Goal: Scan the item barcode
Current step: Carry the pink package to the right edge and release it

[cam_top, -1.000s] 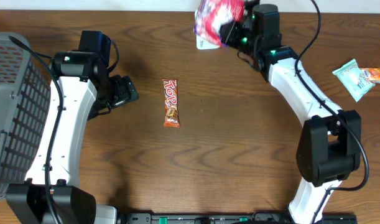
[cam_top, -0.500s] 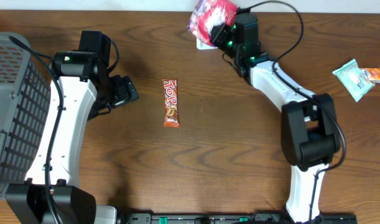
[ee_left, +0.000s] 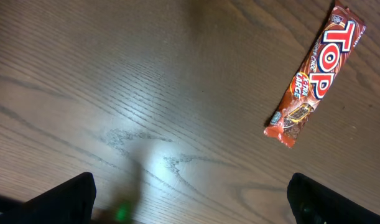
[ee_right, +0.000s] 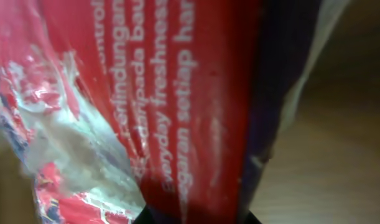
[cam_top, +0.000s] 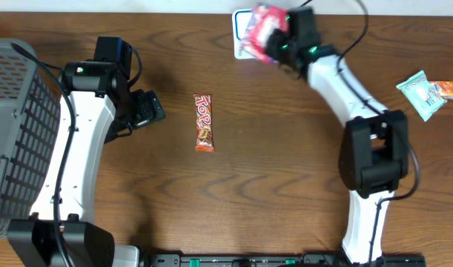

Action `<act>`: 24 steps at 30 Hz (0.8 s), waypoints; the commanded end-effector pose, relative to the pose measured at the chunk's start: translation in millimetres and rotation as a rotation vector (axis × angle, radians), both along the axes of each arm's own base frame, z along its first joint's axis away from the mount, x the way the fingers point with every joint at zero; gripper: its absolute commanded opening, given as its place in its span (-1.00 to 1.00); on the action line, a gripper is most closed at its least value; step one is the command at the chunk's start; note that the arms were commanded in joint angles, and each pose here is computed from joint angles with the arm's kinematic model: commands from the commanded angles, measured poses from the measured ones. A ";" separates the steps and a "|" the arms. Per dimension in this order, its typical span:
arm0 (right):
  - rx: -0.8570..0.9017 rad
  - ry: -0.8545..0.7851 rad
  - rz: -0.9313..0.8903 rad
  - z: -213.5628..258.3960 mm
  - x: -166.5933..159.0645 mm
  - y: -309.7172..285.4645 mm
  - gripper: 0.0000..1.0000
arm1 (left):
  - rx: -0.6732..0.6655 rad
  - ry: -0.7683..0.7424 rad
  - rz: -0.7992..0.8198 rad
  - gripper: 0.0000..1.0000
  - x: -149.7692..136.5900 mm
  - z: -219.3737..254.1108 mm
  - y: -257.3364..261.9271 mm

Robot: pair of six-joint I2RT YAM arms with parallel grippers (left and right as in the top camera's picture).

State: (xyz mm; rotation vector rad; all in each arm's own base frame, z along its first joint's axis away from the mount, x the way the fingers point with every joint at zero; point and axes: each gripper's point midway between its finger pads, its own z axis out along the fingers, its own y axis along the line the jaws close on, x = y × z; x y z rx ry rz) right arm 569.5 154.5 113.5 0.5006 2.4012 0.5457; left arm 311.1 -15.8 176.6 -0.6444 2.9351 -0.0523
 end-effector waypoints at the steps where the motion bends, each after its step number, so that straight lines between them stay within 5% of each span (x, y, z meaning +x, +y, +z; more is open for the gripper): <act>1: -0.234 -0.044 -0.139 48.1 11.2 -95.7 -0.98 | 0.014 0.007 -0.009 0.96 0.0 -2.0 2.8; 6: -0.467 0.164 -0.269 35.0 -28.1 -211.4 -0.98 | 0.014 0.007 -0.009 0.96 0.0 -2.0 2.8; 11: -0.510 0.316 -0.309 12.7 -68.1 -305.2 -0.97 | 0.014 0.007 -0.009 0.96 0.0 -2.0 2.8; 12: -0.513 0.334 -0.314 10.3 -74.3 -316.8 -0.77 | 0.014 0.007 -0.009 0.96 0.0 -2.0 2.8; 14: -0.505 0.370 -0.356 4.9 -88.4 -342.7 0.22 | 0.014 0.007 -0.009 0.96 0.0 -2.0 2.8; 15: -0.490 0.383 -0.371 3.1 -94.6 -352.3 0.50 | 0.014 0.007 -0.009 0.96 0.0 -2.0 2.8; 24: -0.227 0.352 -0.241 -4.1 -99.7 -339.3 0.88 | 0.014 0.007 -0.009 0.96 0.0 -2.0 2.8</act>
